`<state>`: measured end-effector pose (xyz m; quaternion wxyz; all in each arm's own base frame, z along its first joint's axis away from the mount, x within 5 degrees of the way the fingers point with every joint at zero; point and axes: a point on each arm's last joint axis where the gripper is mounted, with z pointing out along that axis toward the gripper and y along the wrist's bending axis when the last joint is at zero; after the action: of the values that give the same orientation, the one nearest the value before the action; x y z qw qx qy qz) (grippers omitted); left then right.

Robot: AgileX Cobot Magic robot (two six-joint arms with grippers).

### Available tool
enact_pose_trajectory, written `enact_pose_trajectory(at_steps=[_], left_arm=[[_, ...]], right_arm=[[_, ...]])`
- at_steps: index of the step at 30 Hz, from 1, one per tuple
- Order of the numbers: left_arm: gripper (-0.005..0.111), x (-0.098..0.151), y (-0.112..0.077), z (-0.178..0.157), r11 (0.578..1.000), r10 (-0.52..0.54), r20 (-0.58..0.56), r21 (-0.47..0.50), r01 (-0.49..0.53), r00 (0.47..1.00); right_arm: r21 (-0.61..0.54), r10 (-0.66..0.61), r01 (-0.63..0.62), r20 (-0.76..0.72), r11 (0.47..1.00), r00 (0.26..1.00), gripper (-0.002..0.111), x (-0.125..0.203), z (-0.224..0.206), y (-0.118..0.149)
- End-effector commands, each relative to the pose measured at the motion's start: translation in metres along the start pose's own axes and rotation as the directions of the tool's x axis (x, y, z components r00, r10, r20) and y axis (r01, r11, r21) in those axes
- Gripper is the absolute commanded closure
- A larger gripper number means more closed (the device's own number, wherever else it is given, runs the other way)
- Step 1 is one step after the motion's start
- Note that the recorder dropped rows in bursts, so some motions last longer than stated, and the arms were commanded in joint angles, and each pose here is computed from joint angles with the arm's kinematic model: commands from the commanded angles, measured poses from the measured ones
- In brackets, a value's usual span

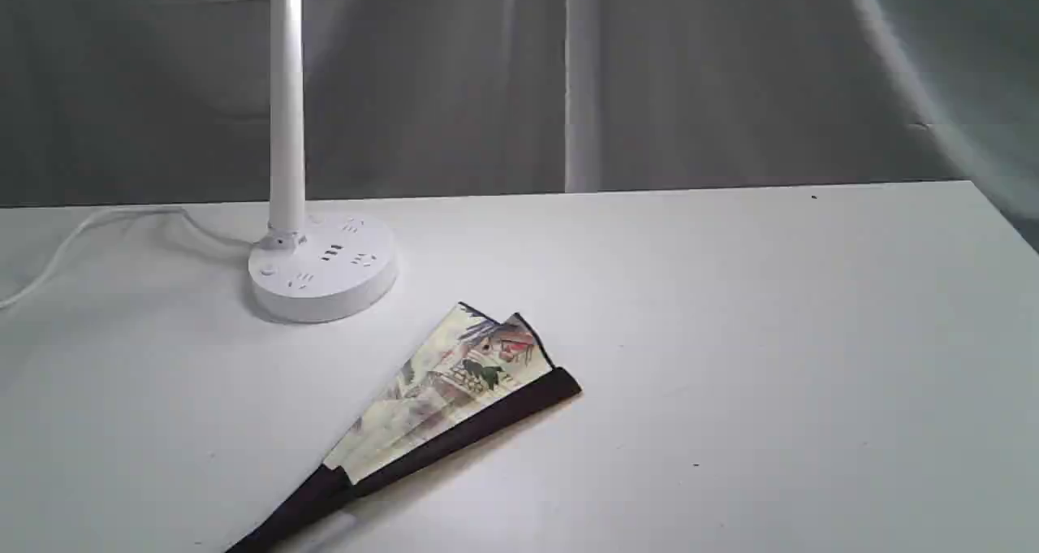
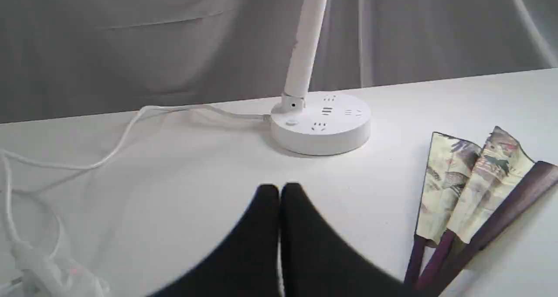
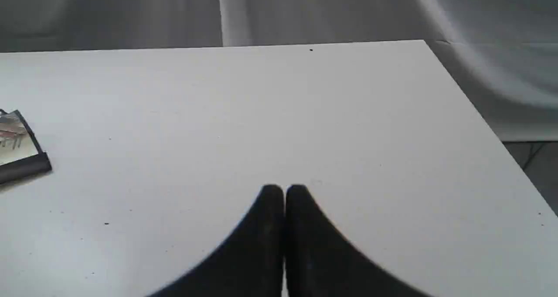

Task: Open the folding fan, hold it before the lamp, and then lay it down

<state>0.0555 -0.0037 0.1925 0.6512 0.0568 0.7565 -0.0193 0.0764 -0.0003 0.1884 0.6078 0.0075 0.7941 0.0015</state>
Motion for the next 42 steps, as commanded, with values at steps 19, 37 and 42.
enact_pose_trajectory(at_steps=[19,37,42], left_arm=[[0.107,0.0,0.0,0.0,1.0,0.0,0.006,-0.002,0.0,1.0],[0.107,0.0,0.0,0.0,1.0,0.0,0.006,-0.002,0.0,1.0],[0.107,0.0,0.0,0.0,1.0,0.0,0.006,-0.002,0.0,1.0]], right_arm=[[-0.007,0.208,-0.209,0.115,0.978,0.971,0.108,-0.009,-0.001,-0.002],[-0.196,0.476,-0.451,0.103,0.871,0.873,0.108,-0.079,-0.022,0.012],[-0.22,0.47,-0.445,0.075,0.868,0.879,0.108,-0.103,-0.022,0.016]])
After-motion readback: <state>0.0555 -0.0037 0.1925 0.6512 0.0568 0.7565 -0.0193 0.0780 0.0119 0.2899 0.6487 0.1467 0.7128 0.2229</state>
